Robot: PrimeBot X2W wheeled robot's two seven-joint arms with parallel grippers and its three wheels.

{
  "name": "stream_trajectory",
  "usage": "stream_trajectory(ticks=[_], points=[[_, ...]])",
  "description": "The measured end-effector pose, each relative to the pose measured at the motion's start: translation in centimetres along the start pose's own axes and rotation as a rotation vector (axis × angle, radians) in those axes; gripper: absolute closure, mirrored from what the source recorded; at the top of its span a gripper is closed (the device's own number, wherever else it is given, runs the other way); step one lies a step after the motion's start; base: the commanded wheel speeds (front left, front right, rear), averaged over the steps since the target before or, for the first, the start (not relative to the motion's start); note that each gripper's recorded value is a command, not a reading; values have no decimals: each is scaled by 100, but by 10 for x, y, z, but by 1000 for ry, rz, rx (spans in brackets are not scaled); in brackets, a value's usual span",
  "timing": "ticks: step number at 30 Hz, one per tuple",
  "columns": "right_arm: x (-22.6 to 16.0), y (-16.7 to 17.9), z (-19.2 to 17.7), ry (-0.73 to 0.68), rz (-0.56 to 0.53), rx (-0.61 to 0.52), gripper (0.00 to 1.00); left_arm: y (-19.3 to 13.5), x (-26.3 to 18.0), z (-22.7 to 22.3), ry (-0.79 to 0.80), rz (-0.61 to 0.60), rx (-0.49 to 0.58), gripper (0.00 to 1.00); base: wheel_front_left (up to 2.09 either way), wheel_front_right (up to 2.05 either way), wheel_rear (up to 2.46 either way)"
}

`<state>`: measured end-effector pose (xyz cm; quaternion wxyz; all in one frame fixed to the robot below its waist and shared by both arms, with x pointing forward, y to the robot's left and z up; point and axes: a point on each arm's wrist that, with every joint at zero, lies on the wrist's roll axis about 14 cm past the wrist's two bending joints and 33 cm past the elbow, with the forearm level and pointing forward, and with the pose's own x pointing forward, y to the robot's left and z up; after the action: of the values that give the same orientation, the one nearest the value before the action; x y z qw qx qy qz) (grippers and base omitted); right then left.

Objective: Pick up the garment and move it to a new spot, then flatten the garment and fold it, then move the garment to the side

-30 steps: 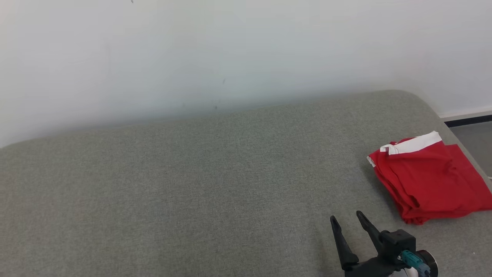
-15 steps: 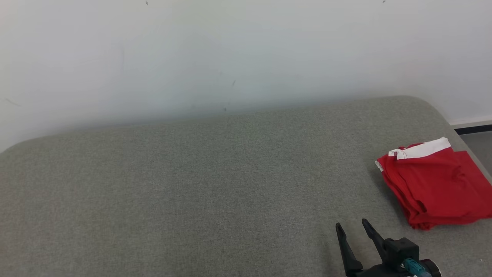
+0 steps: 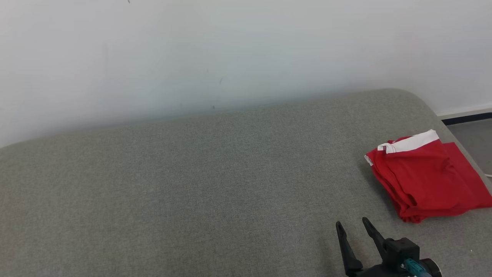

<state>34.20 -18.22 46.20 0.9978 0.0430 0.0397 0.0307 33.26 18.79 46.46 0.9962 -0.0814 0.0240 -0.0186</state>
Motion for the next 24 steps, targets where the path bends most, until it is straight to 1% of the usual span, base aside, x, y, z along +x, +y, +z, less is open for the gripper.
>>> stream_trajectory(ticks=[24], points=[[1,7,4,-20,14,4,0,-2,2,-1,3,-5,-6,0,0,0,0]])
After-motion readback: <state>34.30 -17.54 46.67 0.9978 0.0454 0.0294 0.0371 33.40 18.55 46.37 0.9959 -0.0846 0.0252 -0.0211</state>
